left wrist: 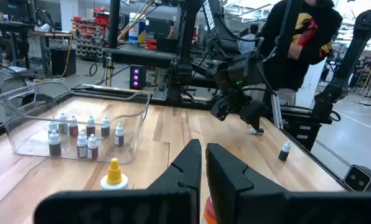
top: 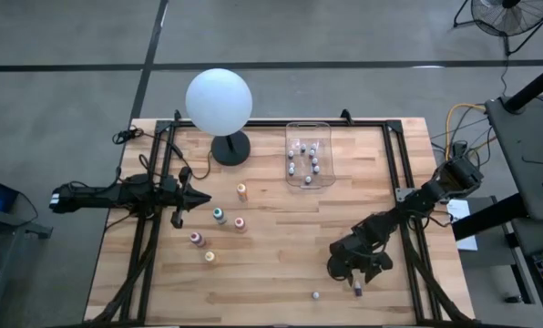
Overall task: Pick & Place food coloring
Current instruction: Put the small red food coloring bottle into the transparent bin
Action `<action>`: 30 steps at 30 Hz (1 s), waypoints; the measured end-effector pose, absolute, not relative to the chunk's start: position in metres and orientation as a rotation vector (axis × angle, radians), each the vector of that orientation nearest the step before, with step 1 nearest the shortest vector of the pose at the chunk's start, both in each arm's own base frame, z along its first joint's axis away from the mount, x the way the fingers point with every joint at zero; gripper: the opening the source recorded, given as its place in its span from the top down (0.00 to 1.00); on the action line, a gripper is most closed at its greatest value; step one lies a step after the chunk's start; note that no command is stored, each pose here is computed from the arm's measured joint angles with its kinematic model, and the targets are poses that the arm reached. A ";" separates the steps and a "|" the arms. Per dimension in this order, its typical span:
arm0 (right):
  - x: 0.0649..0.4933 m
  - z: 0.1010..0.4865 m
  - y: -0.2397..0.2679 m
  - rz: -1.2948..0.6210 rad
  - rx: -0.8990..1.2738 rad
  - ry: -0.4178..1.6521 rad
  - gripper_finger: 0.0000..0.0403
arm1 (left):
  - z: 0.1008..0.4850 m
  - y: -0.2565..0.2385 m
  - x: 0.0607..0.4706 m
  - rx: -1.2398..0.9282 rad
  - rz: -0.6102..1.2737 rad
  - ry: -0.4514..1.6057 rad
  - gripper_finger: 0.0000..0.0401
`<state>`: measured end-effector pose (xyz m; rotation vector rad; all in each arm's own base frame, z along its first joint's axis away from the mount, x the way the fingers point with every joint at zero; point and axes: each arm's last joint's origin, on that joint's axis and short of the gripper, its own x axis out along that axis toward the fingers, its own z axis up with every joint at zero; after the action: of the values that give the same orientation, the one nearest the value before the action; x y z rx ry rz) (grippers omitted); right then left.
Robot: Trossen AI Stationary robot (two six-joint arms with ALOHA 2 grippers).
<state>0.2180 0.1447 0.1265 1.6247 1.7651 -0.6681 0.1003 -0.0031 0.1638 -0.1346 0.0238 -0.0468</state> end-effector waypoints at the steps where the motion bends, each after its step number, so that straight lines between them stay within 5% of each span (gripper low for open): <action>1: 0.218 0.126 0.144 -0.666 1.626 1.764 0.42 | 0.164 -0.003 0.100 -0.134 -0.047 0.023 1.00; 30: 0.218 0.100 0.143 -0.628 1.661 1.788 0.42 | 0.164 -0.003 0.100 -0.135 -0.047 0.024 1.00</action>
<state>0.2176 0.1433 0.1002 1.6613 1.7875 -0.6278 0.1003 -0.0031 0.1639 -0.1348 0.0238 -0.0469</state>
